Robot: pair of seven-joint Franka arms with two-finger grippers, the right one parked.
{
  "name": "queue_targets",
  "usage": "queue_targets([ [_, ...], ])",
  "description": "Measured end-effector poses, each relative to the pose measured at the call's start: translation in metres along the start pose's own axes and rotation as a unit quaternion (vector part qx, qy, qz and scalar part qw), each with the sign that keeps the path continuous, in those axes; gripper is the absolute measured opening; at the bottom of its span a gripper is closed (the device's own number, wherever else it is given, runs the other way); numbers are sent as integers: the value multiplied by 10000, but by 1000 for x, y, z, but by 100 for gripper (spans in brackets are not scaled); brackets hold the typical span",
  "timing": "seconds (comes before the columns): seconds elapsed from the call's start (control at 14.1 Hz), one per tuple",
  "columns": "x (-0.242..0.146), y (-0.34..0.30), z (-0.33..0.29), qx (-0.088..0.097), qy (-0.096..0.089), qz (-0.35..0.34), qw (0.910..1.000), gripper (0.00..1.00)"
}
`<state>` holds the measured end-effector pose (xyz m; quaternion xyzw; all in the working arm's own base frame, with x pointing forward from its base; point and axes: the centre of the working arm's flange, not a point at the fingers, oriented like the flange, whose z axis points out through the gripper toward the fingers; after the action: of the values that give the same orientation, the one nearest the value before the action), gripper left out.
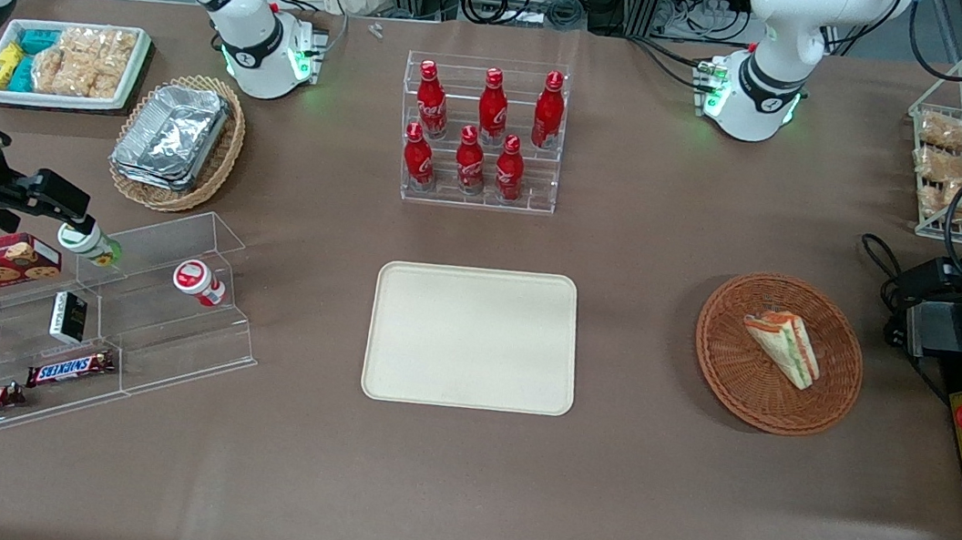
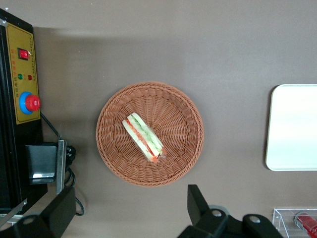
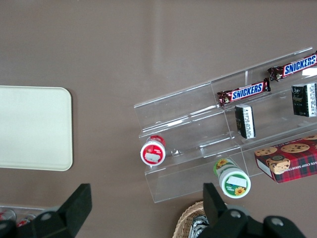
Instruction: Place sandwich from basket to tray
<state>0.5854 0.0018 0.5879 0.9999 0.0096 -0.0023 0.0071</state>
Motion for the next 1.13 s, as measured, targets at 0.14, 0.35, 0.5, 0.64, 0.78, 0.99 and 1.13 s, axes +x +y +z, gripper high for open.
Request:
queue_targets([
  [0.14,1,-2,25,3,-211,-133,9997,100],
  [0.35,5,-17,89,9,-160,-857,9962,100],
  [0.5,2,-25,138,3,-92,-1466,9891,99],
  [0.64,-2,-24,180,-1,-108,-2152,9765,99],
  [0.78,-4,-20,211,16,-255,-2640,9642,99],
  [0.99,0,-18,240,32,-389,-3088,9503,99],
  [1.13,0,-18,256,61,-516,-3216,9455,99],
])
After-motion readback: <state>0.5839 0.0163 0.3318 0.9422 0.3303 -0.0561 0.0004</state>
